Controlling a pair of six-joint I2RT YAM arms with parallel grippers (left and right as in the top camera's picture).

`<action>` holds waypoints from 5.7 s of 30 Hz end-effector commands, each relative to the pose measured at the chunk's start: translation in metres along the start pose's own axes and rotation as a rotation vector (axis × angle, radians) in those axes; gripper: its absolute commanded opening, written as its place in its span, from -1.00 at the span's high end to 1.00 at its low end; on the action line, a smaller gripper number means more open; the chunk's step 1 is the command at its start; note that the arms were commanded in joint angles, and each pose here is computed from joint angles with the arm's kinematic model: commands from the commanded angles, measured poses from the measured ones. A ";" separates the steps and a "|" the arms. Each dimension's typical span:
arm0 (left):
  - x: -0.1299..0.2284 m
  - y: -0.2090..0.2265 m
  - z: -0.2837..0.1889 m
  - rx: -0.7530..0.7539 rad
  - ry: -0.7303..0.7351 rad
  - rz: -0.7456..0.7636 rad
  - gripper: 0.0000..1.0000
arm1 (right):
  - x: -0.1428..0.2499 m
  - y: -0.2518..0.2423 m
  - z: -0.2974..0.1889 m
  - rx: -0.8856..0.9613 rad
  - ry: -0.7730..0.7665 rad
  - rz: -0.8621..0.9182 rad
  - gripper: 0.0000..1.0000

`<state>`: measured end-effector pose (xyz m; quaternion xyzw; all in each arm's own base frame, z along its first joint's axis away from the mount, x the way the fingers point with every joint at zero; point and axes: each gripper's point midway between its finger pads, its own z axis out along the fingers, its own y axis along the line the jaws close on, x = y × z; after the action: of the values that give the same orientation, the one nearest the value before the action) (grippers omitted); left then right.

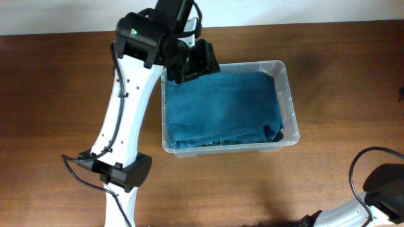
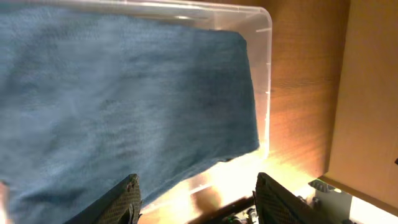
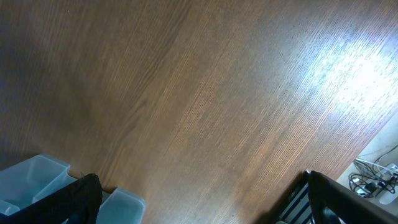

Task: Pack container
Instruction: 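Lower the dark blue jeans into the container and release them, then press the dark blue jeans down inside the container with the left gripper, then move the left gripper to the container's right side and press the jeans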

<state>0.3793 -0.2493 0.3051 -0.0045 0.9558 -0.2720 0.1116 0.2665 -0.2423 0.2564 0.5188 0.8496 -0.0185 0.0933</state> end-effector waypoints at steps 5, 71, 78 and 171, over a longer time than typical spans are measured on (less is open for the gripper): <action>-0.013 0.015 -0.014 -0.030 -0.053 0.146 -0.40 | 0.002 -0.003 -0.008 -0.003 -0.016 0.000 -0.97; -0.013 0.176 0.144 -0.596 0.188 0.143 0.98 | 0.002 -0.003 -0.008 -0.003 -0.016 0.000 -0.97; -0.012 0.191 0.173 -0.610 0.224 0.135 0.98 | 0.002 -0.002 -0.008 -0.003 -0.016 0.000 -0.97; 0.043 -0.069 0.225 -0.118 0.039 0.511 0.99 | 0.002 -0.003 -0.008 -0.003 -0.016 0.000 -0.97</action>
<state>0.3644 -0.4275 0.0987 0.2476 0.9508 -0.1530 0.1062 0.2665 -0.2423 0.2564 0.5187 0.8497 -0.0185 0.0932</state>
